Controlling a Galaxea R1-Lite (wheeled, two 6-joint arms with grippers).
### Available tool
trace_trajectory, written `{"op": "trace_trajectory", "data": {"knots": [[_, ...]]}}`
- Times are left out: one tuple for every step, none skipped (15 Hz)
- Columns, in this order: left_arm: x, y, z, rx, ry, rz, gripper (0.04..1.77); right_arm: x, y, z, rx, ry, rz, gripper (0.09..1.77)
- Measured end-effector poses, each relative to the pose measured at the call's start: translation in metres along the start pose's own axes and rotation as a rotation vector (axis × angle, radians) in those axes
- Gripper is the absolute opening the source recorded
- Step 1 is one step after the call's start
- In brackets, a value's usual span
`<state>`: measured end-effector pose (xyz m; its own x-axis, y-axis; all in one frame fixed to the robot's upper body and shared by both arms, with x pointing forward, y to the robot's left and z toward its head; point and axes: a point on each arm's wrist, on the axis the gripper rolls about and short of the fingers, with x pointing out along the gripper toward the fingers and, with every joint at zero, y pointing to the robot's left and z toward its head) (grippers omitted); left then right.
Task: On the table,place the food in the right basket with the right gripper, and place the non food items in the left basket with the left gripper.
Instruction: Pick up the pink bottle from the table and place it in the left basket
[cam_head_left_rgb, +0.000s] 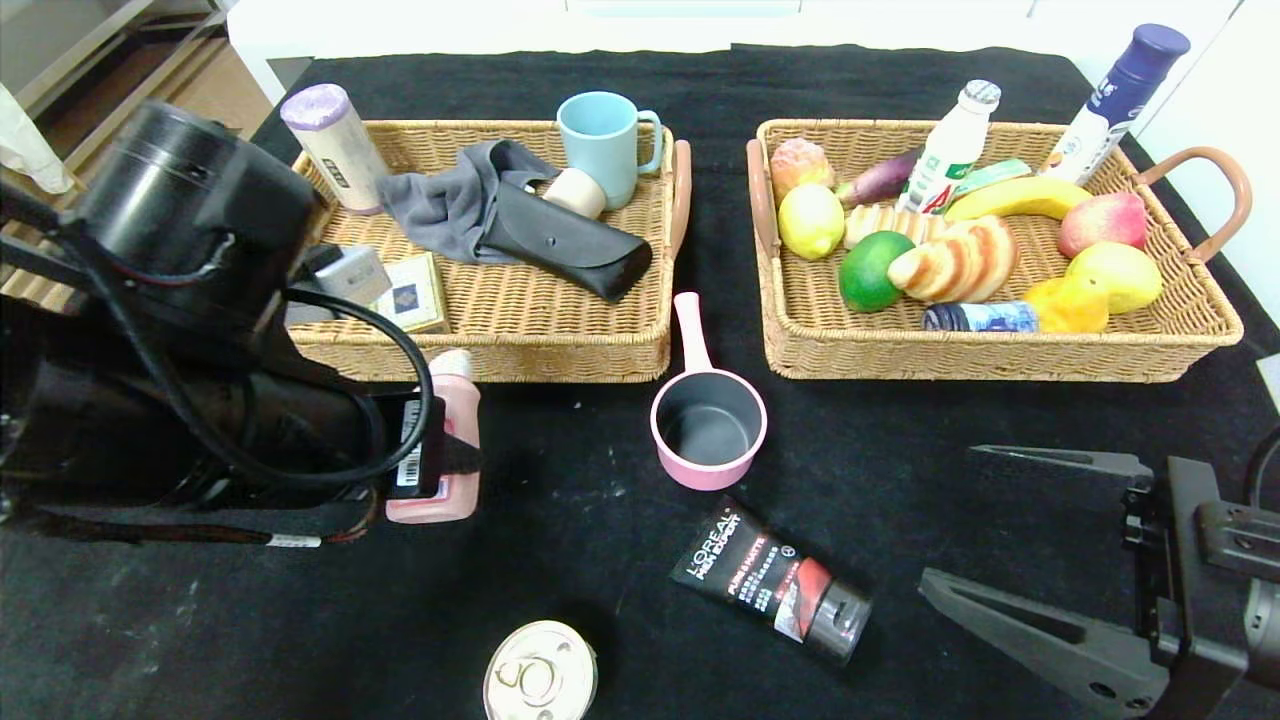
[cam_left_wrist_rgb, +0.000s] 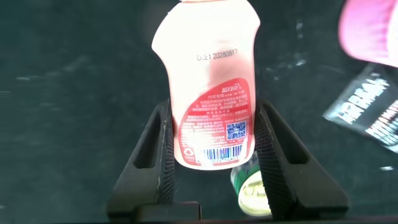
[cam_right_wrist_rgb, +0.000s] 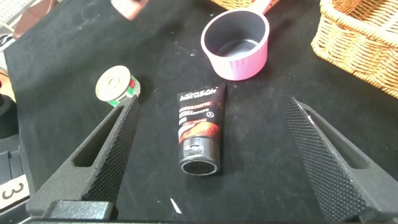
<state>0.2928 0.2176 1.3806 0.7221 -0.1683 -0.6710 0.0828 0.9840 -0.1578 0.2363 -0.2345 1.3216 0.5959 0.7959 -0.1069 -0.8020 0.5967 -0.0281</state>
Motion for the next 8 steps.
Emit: {"op": "trace_trajectory", "data": {"knots": [[-0.009,0.002,0.001,0.002,-0.026,-0.015,0.83,0.000,0.000,0.000,0.000,0.001,0.000,1.71],[-0.017,0.003,0.004,0.023,-0.064,-0.030,0.83,0.001,0.000,0.000,0.001,0.002,0.000,1.71],[-0.025,0.004,0.010,0.029,-0.123,-0.048,0.83,0.001,0.000,-0.001,0.001,0.003,0.000,1.71],[-0.031,0.006,0.017,0.023,-0.187,-0.060,0.83,0.001,0.000,-0.001,0.001,0.004,0.000,1.71],[-0.036,0.007,0.023,0.022,-0.236,-0.063,0.83,0.002,0.000,-0.001,0.001,0.005,-0.001,1.71],[-0.038,0.008,0.026,0.031,-0.261,-0.063,0.83,0.002,0.000,-0.001,0.001,0.004,0.000,1.71],[-0.040,0.008,0.030,0.040,-0.284,-0.064,0.83,0.002,-0.001,0.000,0.002,0.002,0.000,1.71],[-0.040,0.007,0.034,0.039,-0.306,-0.069,0.83,0.002,-0.001,0.000,0.001,0.002,-0.001,1.71]]}}
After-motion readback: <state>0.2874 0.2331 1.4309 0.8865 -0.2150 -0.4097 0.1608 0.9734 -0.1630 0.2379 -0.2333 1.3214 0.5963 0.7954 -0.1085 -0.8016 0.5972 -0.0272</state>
